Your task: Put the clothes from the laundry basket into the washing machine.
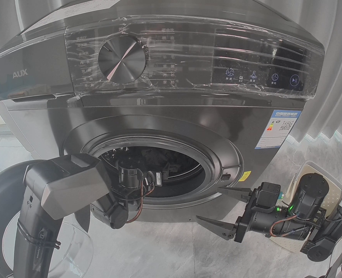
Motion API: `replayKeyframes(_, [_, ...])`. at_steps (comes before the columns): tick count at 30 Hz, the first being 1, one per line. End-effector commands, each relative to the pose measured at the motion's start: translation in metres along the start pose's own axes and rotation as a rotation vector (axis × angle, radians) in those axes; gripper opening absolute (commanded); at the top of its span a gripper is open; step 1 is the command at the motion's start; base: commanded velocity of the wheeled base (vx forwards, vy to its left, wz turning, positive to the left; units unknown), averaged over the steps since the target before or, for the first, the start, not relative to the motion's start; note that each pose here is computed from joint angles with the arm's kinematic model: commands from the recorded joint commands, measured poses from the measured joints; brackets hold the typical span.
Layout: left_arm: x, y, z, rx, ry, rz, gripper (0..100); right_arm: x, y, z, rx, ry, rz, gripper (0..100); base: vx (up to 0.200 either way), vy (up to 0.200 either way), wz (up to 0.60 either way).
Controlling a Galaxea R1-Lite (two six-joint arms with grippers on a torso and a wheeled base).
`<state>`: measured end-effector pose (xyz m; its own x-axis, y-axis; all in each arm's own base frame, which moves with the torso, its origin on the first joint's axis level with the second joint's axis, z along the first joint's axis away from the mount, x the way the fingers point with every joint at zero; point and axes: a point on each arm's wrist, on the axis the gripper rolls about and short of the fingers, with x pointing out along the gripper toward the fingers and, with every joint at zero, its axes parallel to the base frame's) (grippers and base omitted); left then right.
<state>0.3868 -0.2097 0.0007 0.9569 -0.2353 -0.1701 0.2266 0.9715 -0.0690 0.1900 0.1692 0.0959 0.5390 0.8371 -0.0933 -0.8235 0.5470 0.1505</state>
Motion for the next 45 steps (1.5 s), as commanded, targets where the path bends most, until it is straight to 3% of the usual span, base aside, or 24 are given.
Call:
replayKeyframes(1, [-0.032, -0.013, 0.012, 0.004, -0.002, -0.046, 100, -0.001, 0.000, 0.001, -0.001, -0.002, 0.001, 100, 0.000, 0.000, 0.00])
replayKeyframes(11, [-0.064, -0.017, 0.015, 0.007, 0.002, -0.081, 100, -0.001, 0.001, 0.001, -0.002, -0.004, 0.002, 100, 0.000, 0.000, 0.00])
replayKeyframes(23, [-0.100, -0.046, -0.001, 0.029, 0.064, -0.183, 100, -0.002, 0.002, 0.004, -0.005, -0.014, 0.004, 100, 0.000, 0.000, 0.00])
replayKeyframes(30, [-0.138, -0.059, 0.022, 0.014, 0.035, -0.260, 100, -0.004, 0.002, 0.005, -0.006, -0.017, 0.003, 100, 0.000, 0.000, 0.00])
replayKeyframes(36, [-0.184, -0.056, 0.043, -0.023, -0.031, -0.330, 100, -0.017, 0.006, 0.033, -0.047, -0.140, 0.004, 100, 0.000, 0.000, 0.00])
replayKeyframes(37, [-0.196, -0.051, 0.055, -0.043, -0.072, -0.340, 100, -0.024, 0.009, 0.042, -0.058, -0.176, 0.007, 100, 0.000, 0.000, 0.00])
replayKeyframes(39, [-0.211, -0.042, 0.066, -0.054, -0.097, -0.344, 100, -0.031, 0.012, 0.047, -0.066, -0.200, 0.007, 100, 0.000, 0.000, 0.00])
replayKeyframes(45, [-0.247, -0.023, 0.078, -0.068, -0.123, -0.368, 100, -0.048, 0.018, 0.055, -0.083, -0.244, 0.007, 100, 0.000, 0.000, 0.00])
